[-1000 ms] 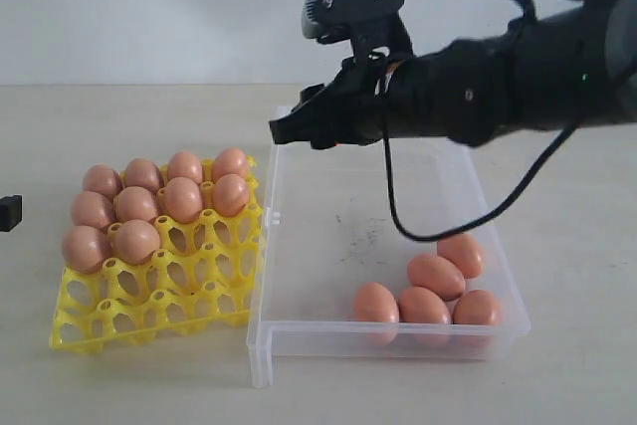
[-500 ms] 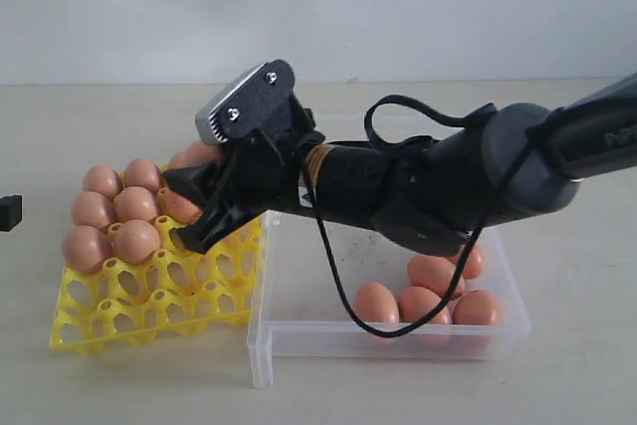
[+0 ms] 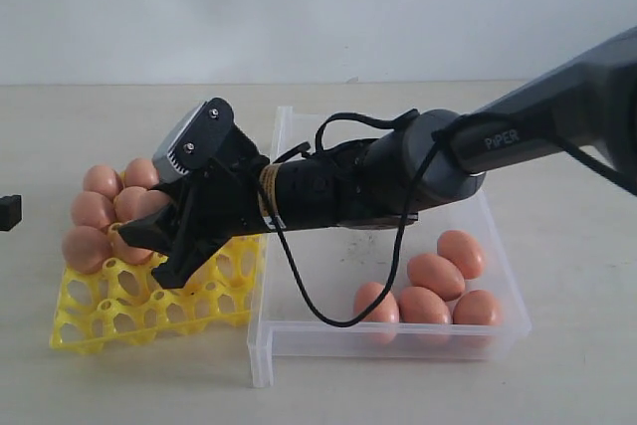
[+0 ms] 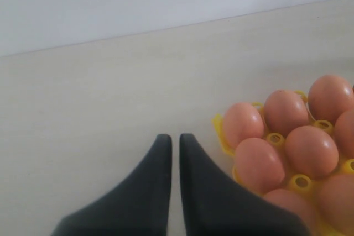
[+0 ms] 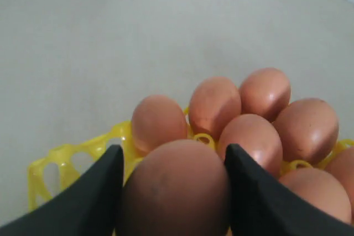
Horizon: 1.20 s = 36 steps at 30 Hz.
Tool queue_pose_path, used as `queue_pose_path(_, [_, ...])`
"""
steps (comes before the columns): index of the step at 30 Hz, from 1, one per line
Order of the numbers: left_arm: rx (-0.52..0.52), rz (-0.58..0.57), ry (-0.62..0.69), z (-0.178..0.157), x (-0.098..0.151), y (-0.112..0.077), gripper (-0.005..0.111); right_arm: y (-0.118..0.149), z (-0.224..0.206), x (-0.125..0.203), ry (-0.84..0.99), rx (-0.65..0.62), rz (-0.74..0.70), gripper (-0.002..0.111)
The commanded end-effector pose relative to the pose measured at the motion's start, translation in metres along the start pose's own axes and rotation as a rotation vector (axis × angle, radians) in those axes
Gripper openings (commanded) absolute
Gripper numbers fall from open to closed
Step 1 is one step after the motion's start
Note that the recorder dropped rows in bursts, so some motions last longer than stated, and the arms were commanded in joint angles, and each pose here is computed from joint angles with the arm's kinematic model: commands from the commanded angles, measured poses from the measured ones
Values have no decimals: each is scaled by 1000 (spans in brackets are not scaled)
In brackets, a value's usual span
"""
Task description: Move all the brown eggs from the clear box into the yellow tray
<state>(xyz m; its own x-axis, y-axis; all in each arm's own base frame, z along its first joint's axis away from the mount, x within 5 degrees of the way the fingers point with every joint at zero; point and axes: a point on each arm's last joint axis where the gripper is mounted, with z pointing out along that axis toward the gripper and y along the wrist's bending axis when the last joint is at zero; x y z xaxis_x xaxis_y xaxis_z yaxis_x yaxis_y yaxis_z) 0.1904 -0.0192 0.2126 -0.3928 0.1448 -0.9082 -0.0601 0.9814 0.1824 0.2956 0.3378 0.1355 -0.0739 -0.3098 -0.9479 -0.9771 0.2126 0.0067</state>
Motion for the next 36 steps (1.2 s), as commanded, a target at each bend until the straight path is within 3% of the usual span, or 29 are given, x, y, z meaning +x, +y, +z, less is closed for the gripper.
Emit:
queue_pose_path(1, [-3, -17, 0, -1, 1, 1, 4, -12, -2, 8, -5, 11, 40, 0])
queue_pose_path(36, [-10, -17, -5, -1, 0, 2, 4, -25, 2, 7, 14, 103, 38, 0])
